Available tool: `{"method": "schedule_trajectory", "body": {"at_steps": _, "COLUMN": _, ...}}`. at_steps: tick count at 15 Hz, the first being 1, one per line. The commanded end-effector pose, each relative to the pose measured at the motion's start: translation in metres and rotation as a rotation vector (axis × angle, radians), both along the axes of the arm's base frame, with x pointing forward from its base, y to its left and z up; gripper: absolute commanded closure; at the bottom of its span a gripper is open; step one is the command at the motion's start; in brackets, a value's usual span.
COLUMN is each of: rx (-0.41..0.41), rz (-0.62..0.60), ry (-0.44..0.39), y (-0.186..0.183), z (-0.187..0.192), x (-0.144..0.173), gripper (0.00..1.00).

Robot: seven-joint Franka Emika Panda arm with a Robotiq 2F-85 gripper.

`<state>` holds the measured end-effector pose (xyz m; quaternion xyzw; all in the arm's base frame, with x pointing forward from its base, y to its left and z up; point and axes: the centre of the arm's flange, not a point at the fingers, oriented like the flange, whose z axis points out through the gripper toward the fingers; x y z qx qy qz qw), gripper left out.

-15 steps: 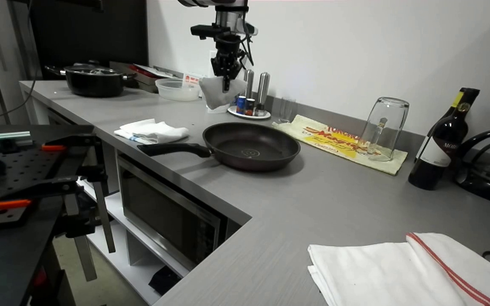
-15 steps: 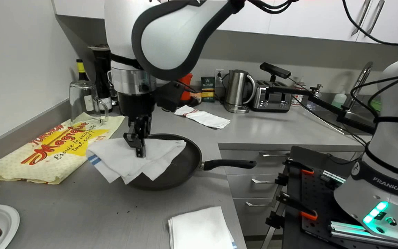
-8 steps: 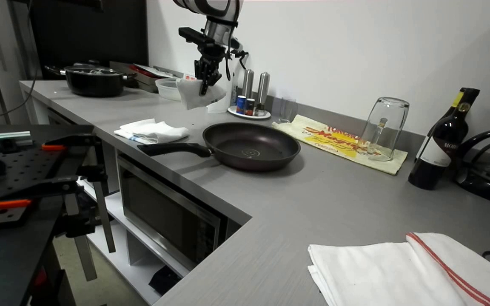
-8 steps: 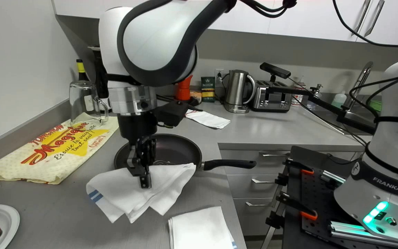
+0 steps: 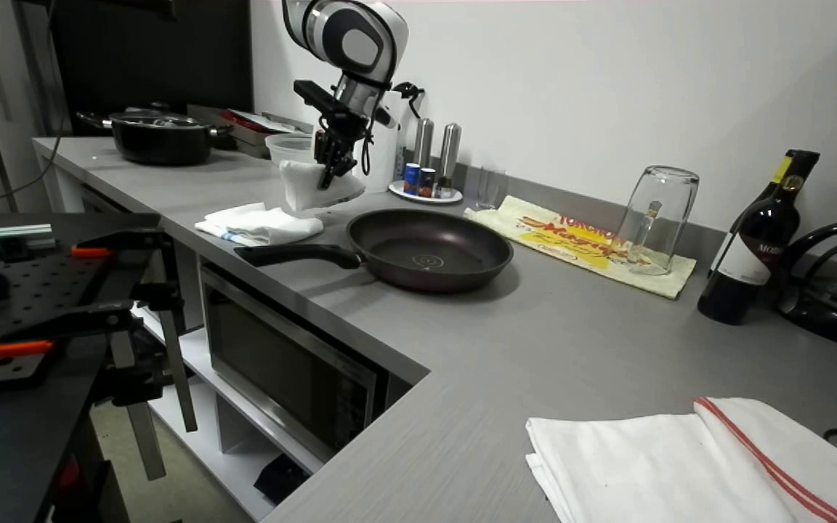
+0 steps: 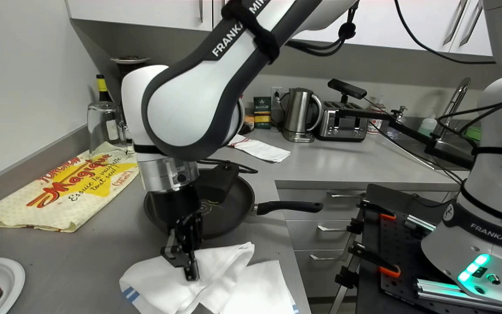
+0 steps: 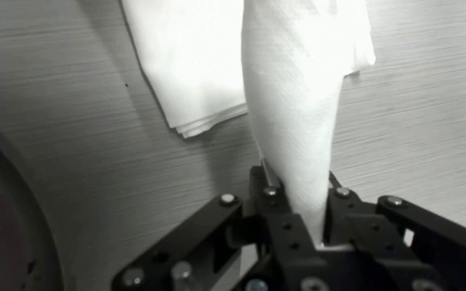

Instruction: Pick up the towel from the table, wipe the pan with it and put the towel back on the countertop.

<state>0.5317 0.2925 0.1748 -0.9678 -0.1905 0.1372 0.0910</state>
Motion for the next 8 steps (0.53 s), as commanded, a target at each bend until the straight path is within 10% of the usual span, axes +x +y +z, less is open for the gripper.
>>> {"method": "schedule_trajectory", "body": {"at_steps": 1, "rx": 0.027, "rz": -0.006, "ry": 0.014, "y": 0.028, "z": -0.012, "x": 0.006, "gripper": 0.95}}
{"method": "schedule_trajectory", "body": {"at_steps": 4, "rx": 0.029, "rz": 0.01, "ry": 0.014, "y": 0.039, "z": -0.016, "x": 0.006, "gripper": 0.95}}
{"method": "schedule_trajectory", "body": {"at_steps": 5, "rx": 0.024, "rz": 0.015, "ry": 0.013, "y": 0.04, "z": -0.018, "x": 0.006, "gripper": 0.56}}
{"method": "schedule_trajectory", "body": {"at_steps": 8, "rx": 0.03, "rz": 0.012, "ry": 0.014, "y": 0.035, "z": -0.012, "x": 0.005, "gripper": 0.41}}
